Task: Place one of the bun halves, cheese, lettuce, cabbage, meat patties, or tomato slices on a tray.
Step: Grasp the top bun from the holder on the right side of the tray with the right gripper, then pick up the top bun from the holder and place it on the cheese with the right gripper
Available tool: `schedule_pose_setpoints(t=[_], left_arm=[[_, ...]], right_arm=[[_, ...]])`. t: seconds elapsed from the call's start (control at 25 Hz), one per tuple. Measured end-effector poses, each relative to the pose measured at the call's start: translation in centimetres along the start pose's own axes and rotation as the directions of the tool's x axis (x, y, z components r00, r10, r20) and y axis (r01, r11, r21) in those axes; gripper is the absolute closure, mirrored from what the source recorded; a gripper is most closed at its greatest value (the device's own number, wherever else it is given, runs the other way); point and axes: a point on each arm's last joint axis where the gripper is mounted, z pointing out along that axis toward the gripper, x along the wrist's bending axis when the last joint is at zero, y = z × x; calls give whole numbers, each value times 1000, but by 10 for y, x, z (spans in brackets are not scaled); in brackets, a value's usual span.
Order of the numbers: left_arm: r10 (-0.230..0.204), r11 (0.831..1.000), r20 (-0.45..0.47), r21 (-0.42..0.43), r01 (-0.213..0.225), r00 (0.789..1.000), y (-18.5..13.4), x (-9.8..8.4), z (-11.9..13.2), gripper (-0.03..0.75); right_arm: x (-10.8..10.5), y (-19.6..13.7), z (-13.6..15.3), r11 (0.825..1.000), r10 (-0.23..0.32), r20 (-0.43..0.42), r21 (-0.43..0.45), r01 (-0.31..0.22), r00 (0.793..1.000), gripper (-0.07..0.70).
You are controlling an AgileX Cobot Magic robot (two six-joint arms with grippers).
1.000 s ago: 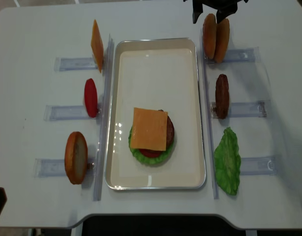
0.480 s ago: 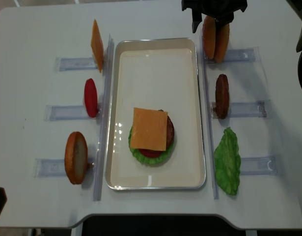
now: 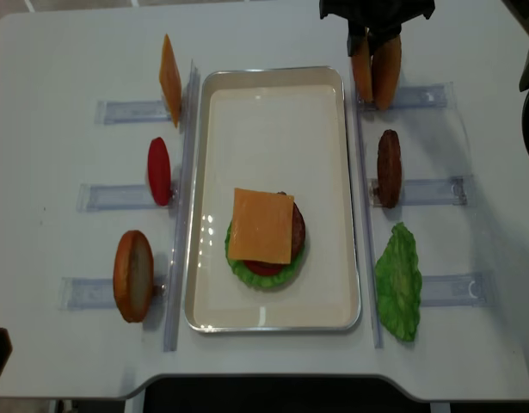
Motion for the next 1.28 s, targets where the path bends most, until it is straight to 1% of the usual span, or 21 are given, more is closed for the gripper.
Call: schedule_pose_setpoints(t=[0.32,0.56,0.72,0.84,1.0,1.12,1.28], left_arm=[[0,1000,0,0,0,1000,0,0,0,715],[0,1000,0,0,0,1000,0,0,0,715],[0,1000,0,0,0,1000,0,0,0,715],[0,1000,0,0,0,1000,0,0,0,715],[0,1000,0,0,0,1000,0,0,0,715],[0,1000,0,0,0,1000,0,0,0,715],[0,1000,0,0,0,1000,0,0,0,715]], right_arm=[[0,0,0,1000,1,0,3,-1,1000,423],[3,-1,-5,1000,25,-50,10,-24,998,428],[10,1,-23,999,40,-100,-17,-42,994,428],[13,6,-41,997,33,-119,-65,-41,992,428],[17,12,-57,992,22,-145,-119,-40,989,428],[22,14,-67,989,23,-191,-138,-50,981,428],[27,13,-73,989,18,-243,-137,-53,970,428]])
